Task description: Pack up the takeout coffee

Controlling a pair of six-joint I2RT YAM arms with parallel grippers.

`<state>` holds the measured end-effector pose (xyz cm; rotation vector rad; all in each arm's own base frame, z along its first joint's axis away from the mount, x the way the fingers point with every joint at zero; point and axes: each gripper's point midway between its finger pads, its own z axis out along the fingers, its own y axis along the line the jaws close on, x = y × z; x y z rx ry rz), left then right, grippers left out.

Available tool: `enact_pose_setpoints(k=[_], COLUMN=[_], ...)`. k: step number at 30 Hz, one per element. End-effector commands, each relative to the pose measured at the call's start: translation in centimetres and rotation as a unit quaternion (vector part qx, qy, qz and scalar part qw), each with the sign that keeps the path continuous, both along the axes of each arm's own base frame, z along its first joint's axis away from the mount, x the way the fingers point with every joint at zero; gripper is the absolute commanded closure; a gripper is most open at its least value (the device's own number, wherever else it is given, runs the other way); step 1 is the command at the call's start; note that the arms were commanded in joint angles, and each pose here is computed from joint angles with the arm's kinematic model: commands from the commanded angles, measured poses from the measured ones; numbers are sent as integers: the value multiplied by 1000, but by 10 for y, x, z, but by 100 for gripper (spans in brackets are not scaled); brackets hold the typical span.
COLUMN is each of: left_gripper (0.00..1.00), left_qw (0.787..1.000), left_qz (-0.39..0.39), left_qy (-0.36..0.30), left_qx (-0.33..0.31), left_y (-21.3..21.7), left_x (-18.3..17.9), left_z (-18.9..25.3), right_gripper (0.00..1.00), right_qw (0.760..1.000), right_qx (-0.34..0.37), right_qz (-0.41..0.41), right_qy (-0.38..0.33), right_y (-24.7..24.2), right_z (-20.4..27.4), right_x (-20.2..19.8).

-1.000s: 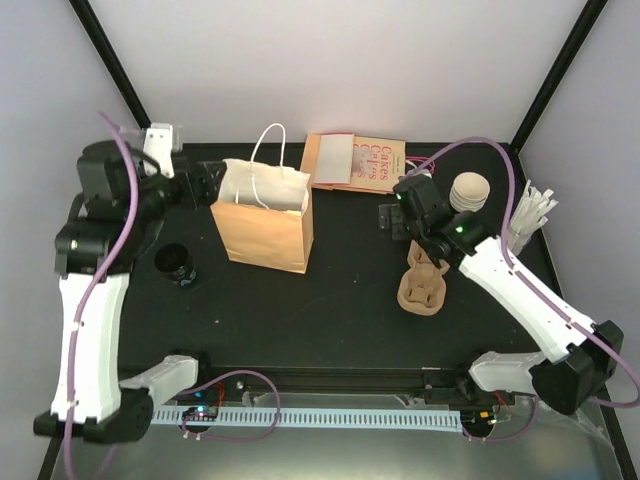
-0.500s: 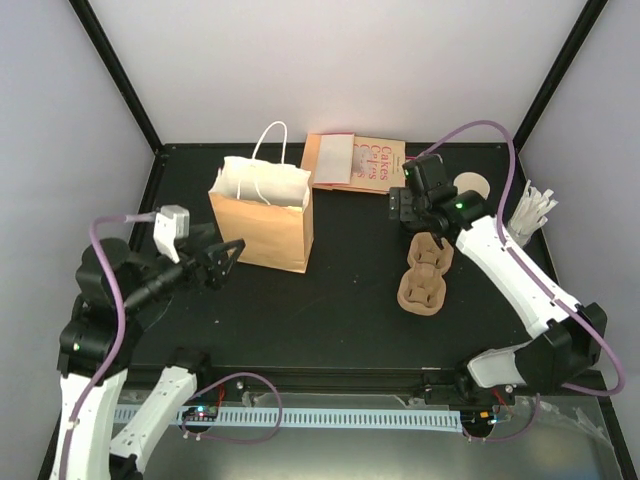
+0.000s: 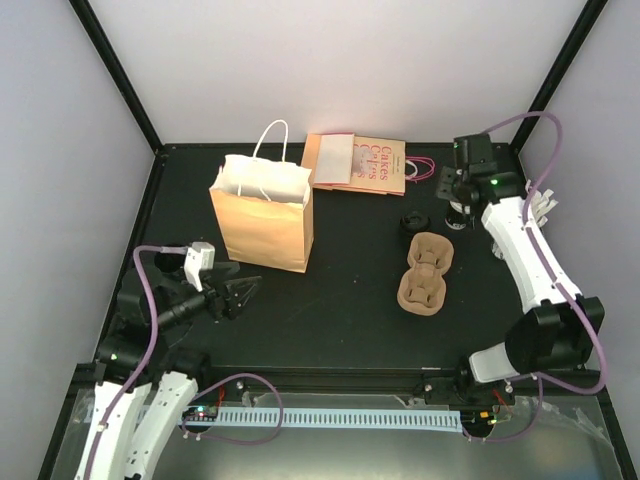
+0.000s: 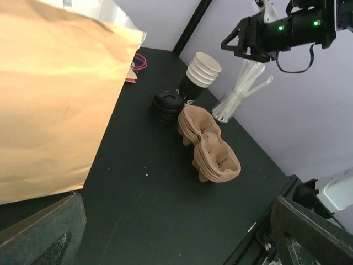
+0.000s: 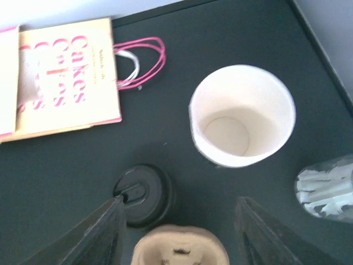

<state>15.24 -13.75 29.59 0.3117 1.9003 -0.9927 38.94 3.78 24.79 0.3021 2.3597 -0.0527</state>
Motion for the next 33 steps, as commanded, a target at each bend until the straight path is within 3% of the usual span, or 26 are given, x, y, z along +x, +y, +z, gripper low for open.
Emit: enact_pose_setpoints(k=[1,10,33], left_gripper=[6,5,4], left_qw=[999,999,999], left_qz=[-26,-20,-35], left_qy=[-36,-32,-32], left_qx=[-20,10,18], left_y=[-7,-5,-9], left_x=[-5,6,7], left_z=[11,-9,-16], right_gripper=[46,63,68], right_qw=[999,997,992], right_qx=[26,11,-7], right_qz=[-34,-41,19], right_qy=[10,64,122], right_y=[-32,-51,-37], right_z=[-2,-30,-72], right_x=[20,63,80])
